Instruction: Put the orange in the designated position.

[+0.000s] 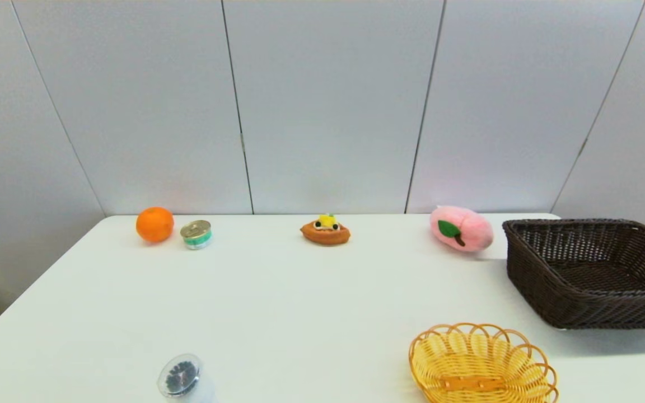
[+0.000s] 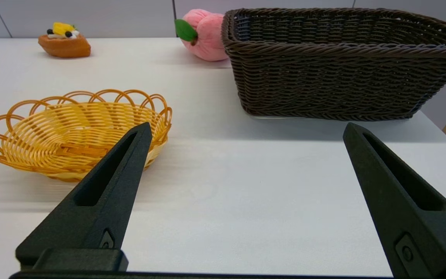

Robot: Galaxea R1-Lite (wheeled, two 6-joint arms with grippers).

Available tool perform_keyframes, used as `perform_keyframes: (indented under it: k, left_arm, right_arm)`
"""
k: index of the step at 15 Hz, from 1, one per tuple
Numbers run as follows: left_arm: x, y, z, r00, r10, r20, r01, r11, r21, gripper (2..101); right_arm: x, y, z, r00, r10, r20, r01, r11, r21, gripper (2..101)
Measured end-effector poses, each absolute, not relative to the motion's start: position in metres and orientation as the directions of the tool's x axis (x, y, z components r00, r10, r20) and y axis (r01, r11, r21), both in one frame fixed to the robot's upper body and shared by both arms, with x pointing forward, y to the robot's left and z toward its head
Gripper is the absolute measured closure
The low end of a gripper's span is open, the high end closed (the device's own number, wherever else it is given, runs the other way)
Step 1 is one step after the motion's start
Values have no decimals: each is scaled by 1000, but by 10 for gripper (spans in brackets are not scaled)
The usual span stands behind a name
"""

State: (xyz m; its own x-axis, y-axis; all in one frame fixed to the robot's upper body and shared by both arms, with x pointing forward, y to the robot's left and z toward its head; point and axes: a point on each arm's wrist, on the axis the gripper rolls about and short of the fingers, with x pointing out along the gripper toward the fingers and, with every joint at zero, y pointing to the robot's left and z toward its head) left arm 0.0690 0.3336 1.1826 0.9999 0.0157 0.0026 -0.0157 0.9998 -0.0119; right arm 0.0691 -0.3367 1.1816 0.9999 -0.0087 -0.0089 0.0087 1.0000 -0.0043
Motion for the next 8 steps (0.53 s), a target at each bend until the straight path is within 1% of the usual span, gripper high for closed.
perform_keyframes:
  k: [8]
  left_arm:
    - [69,334,1183,1000,16,3,-16,1000,-12,54]
  right_arm:
    - [69,-337,1182,1000,-14,-9,14,1000,-2,43]
